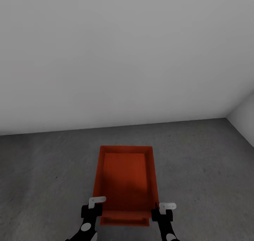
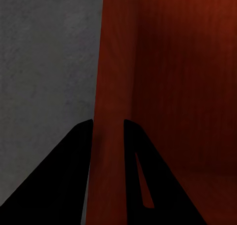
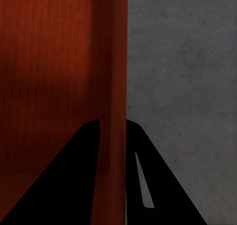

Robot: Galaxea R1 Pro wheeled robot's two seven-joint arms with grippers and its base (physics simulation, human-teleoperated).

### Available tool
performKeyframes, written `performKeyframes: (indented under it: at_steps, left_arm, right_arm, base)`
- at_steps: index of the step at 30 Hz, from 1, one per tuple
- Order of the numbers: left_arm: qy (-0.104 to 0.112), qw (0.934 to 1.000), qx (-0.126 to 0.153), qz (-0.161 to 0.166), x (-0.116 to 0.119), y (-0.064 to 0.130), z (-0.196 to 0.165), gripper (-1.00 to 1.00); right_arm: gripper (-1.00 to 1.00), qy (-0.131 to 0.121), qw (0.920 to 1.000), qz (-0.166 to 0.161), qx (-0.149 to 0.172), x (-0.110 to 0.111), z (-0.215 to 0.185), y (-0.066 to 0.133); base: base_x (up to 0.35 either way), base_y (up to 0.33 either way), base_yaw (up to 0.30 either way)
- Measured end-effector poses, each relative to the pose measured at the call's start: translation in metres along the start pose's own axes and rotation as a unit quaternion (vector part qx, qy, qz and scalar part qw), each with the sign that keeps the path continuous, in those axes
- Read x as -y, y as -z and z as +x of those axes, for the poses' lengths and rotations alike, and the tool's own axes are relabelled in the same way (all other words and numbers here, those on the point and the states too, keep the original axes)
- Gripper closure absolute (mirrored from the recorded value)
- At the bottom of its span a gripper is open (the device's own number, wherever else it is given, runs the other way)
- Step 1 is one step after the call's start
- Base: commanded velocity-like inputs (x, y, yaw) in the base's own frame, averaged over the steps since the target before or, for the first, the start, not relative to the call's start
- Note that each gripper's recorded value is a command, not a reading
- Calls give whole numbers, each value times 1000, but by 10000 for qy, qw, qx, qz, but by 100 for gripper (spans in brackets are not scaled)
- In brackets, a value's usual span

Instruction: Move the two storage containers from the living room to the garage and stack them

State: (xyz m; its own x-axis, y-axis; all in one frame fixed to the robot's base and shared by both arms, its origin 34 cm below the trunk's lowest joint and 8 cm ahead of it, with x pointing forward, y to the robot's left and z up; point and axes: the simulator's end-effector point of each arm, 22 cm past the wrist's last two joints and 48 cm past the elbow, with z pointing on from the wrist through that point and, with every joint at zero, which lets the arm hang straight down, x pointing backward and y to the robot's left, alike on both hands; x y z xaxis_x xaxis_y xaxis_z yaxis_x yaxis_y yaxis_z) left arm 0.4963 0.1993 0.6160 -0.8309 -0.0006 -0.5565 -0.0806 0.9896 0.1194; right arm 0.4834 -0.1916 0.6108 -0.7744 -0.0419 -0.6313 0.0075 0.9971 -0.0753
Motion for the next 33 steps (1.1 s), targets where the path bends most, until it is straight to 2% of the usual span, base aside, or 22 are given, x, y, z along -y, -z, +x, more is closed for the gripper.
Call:
performKeyframes:
  at_steps: [11, 33]
  left_arm:
    - [-3, 10000, -11, 6, 0, 0, 1, 100]
    - [-7, 10000, 13, 7, 0, 0, -1, 100]
  right_arm:
    - [100, 3, 10000, -2, -11, 0, 1, 0]
    - [100, -10, 10000, 5, 11, 0, 0, 0]
  base:
    - [-136, 0, 0]
    - [-5, 0, 0]
